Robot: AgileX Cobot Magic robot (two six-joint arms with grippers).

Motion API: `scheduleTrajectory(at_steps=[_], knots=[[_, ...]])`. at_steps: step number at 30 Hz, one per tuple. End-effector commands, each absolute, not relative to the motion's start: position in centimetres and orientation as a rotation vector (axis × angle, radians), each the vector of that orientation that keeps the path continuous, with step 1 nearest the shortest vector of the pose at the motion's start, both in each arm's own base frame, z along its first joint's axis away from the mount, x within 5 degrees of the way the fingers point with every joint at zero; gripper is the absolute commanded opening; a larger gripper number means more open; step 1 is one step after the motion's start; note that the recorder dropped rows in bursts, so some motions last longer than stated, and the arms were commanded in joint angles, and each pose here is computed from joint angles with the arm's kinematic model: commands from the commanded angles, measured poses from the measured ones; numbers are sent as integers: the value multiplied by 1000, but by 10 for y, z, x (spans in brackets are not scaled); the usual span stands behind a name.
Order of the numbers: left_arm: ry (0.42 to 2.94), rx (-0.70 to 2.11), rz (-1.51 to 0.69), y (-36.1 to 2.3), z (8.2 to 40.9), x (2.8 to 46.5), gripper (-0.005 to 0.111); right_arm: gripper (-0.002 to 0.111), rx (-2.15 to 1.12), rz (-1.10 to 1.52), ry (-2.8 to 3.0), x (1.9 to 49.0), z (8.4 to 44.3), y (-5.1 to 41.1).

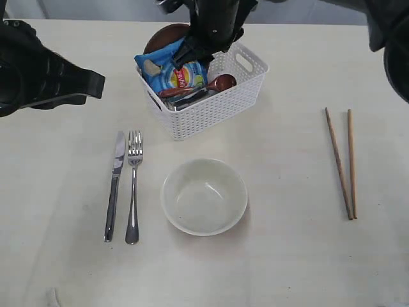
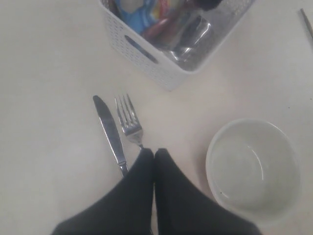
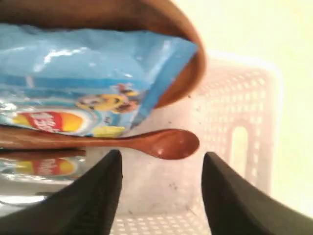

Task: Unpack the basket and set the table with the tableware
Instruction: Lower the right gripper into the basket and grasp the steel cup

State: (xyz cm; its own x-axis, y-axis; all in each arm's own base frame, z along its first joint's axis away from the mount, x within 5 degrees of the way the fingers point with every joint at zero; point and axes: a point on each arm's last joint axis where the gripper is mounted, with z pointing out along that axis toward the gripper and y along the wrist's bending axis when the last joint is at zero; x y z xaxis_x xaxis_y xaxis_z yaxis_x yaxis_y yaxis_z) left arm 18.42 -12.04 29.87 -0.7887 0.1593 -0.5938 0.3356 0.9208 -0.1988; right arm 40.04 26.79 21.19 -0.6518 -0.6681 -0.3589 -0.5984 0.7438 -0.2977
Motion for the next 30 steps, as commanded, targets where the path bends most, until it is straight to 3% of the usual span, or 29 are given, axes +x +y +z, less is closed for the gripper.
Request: scheduleTrajectory(at_steps=[1,4,7,13,23,30], knots=[[2477,344,-417,-121,299,183,0,48,-697,-247,2636,408,230,245],[2478,341,-422,-121,299,183,0,48,-609,-258,2681,411,229,239],[2478,341,-422,-121,299,183,0,48,-746,-224,2724,408,218,243],[2478,341,-422,-121,299,183,0,48,-843,43,2769,401,215,257],[2477,346,-421,-121,299,183,0,48,-669,561,2866,424,213,217],[2473,343,-423,-121,299,183,0,48,-702,665,2901,431,190,209]])
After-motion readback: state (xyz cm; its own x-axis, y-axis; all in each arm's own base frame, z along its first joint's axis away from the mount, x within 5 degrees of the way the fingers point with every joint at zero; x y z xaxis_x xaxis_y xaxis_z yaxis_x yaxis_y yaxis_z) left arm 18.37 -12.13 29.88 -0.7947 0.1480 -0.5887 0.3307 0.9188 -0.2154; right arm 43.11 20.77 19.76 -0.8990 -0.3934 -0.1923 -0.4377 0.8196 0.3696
